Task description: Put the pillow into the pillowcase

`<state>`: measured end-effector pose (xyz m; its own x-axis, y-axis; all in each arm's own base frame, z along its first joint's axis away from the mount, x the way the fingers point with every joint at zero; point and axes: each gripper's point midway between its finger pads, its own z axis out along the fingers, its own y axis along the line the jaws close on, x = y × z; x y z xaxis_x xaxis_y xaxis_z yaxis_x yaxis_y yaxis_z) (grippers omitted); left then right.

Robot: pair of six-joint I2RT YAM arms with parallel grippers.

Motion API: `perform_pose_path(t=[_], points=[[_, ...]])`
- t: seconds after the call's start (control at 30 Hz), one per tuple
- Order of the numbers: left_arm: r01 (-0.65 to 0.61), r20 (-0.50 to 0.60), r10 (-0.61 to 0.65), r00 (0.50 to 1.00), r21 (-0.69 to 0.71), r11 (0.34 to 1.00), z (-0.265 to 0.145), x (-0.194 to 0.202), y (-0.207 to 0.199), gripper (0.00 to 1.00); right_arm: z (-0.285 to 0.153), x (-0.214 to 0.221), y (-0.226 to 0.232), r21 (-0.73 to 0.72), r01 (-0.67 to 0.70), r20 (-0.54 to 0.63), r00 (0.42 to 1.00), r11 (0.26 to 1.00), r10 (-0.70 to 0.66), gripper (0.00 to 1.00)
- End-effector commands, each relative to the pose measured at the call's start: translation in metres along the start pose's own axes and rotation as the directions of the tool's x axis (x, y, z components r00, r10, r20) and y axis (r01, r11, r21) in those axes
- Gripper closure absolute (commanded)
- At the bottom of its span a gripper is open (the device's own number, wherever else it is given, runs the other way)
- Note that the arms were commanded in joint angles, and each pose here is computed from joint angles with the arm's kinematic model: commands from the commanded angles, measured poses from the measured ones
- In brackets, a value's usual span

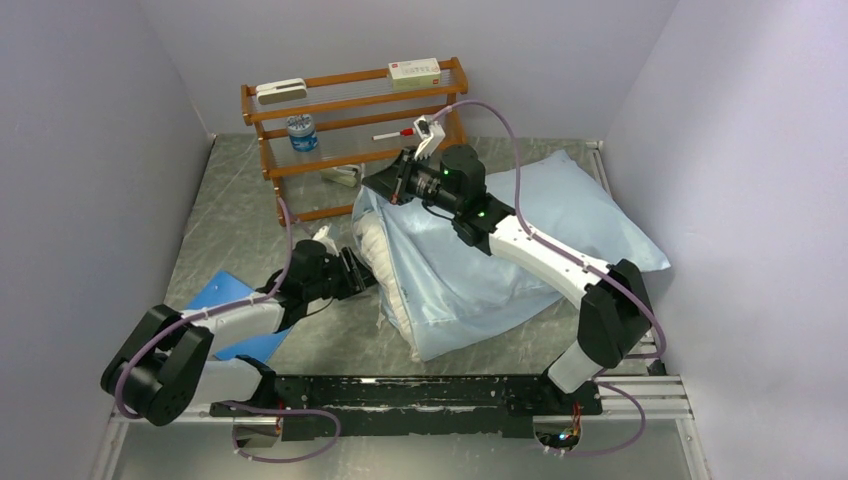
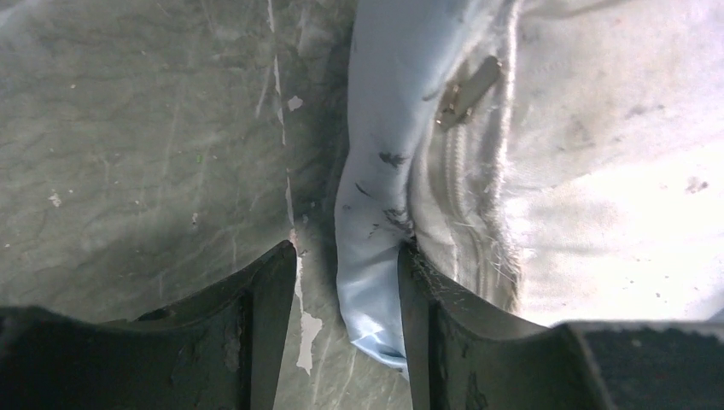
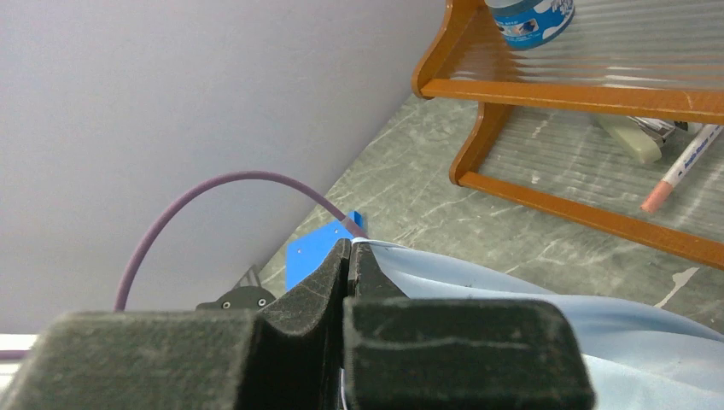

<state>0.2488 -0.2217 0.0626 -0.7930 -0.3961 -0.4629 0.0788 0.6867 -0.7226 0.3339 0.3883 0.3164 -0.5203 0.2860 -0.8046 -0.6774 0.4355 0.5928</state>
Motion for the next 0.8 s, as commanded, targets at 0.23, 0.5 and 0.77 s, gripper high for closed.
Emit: perform_pose_path(t=[0.23,0.5,0.77], points=[[-0.012,0.001,0.012,1.0,0.097,0.995,0.02,0.003,-0.017,0.46,0.011,-0.017,0.012,-0.061,0.011,0.052,0.999,0.998,-0.008,1.0],[-0.058,-0.015,0.058,0.998,0.026,0.998,0.022,0.0,-0.01,0.88,0.012,-0.01,-0.002,0.002,0.043,0.014,0.999,0.999,-0.043,1.0],[-0.07,0.11,0.07,0.991,-0.01,0.998,-0.023,-0.028,-0.027,0.95,-0.016,0.035,-0.039,0.338,0.335,-0.352,0.912,0.88,-0.212,0.36]])
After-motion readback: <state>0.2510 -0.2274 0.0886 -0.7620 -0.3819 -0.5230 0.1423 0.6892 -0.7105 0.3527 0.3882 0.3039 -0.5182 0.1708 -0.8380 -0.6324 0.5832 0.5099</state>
